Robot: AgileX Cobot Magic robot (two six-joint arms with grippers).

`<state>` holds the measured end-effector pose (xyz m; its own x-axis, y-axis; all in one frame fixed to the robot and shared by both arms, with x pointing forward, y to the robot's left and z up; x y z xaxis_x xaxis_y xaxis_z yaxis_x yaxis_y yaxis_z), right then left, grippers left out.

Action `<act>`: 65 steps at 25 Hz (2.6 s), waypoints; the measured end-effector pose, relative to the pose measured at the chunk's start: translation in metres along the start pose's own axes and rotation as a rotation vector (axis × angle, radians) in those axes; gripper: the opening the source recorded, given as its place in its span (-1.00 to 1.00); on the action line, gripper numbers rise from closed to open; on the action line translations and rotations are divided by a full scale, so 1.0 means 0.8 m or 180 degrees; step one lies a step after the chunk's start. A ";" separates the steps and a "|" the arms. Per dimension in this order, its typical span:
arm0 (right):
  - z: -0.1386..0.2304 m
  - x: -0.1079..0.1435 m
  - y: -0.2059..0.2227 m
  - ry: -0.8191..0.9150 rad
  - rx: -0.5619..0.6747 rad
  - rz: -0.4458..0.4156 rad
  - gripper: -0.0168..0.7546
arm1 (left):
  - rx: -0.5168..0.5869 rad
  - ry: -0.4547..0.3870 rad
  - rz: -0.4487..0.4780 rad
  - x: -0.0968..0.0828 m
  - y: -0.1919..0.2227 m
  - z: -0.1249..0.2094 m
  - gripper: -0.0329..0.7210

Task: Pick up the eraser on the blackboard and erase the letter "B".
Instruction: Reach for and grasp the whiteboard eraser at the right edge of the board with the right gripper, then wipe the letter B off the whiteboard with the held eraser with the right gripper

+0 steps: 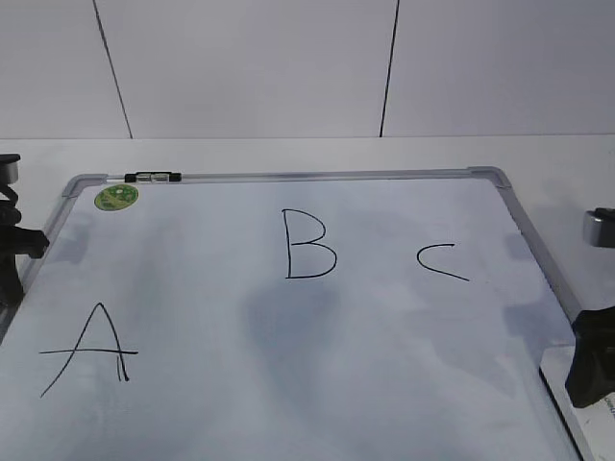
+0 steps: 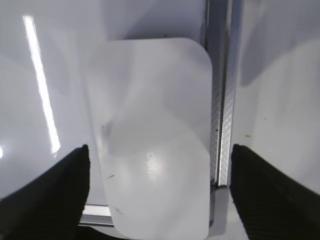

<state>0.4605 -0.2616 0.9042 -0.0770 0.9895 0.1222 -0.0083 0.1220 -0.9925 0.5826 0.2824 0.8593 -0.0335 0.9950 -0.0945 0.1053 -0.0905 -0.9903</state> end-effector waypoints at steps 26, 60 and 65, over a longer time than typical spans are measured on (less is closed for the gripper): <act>-0.011 -0.007 -0.024 -0.0083 -0.0456 0.0265 0.53 | 0.0005 -0.0001 0.0002 0.000 0.000 0.000 -0.81; 0.006 0.003 0.002 0.0155 -0.0556 0.0382 0.71 | 0.0019 -0.0001 0.0002 0.000 0.000 0.000 -0.81; 0.008 0.008 0.018 0.0219 -0.0344 0.0298 0.71 | 0.0016 -0.0001 0.0002 0.000 0.000 0.000 -0.81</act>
<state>0.4534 -0.2540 0.8904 -0.0038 0.9995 0.0326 0.1035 0.0328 -0.9941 0.5825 0.2823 0.8593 -0.0338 0.9949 -0.0952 0.1004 -0.0914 -0.9907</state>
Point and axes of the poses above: a point on each arm's last joint axis where the gripper is mounted, y pointing out along that axis toward the gripper, x along the wrist's bending axis when the last joint is at zero, z = x × y, the point moved 7 cm from there along y, pointing out along that axis toward the gripper, and after that the axes turned 4 degrees about -y, right-handed, at the moved point
